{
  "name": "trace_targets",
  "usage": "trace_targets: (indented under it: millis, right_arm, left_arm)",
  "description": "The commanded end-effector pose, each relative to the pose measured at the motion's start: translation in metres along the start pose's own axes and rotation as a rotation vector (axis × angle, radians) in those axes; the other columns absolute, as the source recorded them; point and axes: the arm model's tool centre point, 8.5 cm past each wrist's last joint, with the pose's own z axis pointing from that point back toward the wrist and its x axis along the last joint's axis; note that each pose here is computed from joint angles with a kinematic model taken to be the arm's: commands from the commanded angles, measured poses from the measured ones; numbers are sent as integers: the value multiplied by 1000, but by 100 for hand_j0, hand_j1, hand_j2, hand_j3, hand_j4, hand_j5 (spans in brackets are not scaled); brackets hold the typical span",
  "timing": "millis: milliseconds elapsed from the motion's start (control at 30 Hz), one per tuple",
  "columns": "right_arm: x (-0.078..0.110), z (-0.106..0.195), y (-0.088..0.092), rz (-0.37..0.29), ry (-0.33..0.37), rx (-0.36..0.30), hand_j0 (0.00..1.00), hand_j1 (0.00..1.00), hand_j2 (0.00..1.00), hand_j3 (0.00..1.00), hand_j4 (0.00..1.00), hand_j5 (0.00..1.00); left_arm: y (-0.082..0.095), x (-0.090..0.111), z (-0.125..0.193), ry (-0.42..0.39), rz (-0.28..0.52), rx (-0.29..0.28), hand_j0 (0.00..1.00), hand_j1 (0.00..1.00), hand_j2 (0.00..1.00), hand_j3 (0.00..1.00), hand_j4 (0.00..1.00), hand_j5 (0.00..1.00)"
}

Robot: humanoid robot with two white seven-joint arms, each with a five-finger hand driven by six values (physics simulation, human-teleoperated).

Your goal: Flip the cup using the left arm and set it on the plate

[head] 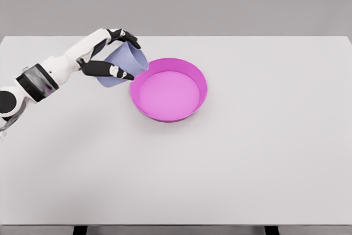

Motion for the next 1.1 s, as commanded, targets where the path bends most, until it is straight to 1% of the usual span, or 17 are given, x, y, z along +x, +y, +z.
trace_targets:
  millis: [0,133,233,333,367,467,500,533,567,600,667,767,867,900,933,967,1067]
  right_arm:
    - [0,0,0,0,0,0,100,100,100,100,100,100]
    - [0,0,0,0,0,0,100,100,100,100,100,100]
    - [0,0,0,0,0,0,100,100,100,100,100,100]
    - [0,0,0,0,0,0,100,100,100,100,100,100]
    - [0,0,0,0,0,0,100,100,100,100,100,100]
    - [0,0,0,0,0,0,100,100,100,100,100,100]
    - [0,0,0,0,0,0,100,100,100,100,100,100]
    - [0,0,0,0,0,0,100,100,100,100,100,100]
    - [0,0,0,0,0,0,100,100,100,100,100,100]
    - [0,0,0,0,0,0,100,100,100,100,100,100]
    - [0,0,0,0,0,0,100,100,100,100,100,100]
    - [0,0,0,0,0,0,100,100,100,100,100,100]
    - [0,0,0,0,0,0,100,100,100,100,100,100]
    - [0,0,0,0,0,0,100,100,100,100,100,100]
    - [0,0,0,0,0,0,100,100,100,100,100,100]
    - [0,0,0,0,0,0,100,100,100,100,100,100]
    - [0,0,0,0,0,0,100,100,100,100,100,100]
  left_arm:
    - [-10,10,-14,-141,27,11,42,42,42,42,42,42]
    - [-23,19,-28,-316,75,46,42,42,42,42,42,42]
    - [-35,13,-35,-379,145,119,42,42,42,42,42,42]
    - [-44,8,-46,-413,186,150,42,42,42,42,42,42]
    - [-51,4,-52,-413,210,158,42,42,42,42,42,42]
    - [-62,-4,-64,-399,253,182,41,41,41,41,41,41]
    - [-64,-5,-67,-398,279,223,41,41,41,41,41,41]
    - [-67,-11,-67,-380,315,297,41,41,41,41,41,41]
    - [-66,-15,-66,-362,328,351,40,40,40,40,40,40]
    - [-66,-18,-65,-355,334,367,40,40,40,40,40,40]
    - [-67,-20,-64,-350,344,377,40,40,40,40,40,40]
    - [-69,-21,-59,-340,357,428,40,40,40,40,40,40]
    - [-80,-14,-58,-363,380,423,39,39,39,39,39,39]
    - [-77,-13,-54,-372,373,442,39,39,39,39,39,39]
    - [-77,-10,-54,-381,362,444,39,39,39,39,39,39]
    - [-81,-7,-58,-392,374,444,39,39,39,39,39,39]
    - [-85,-11,-62,-378,383,450,40,40,40,40,40,40]
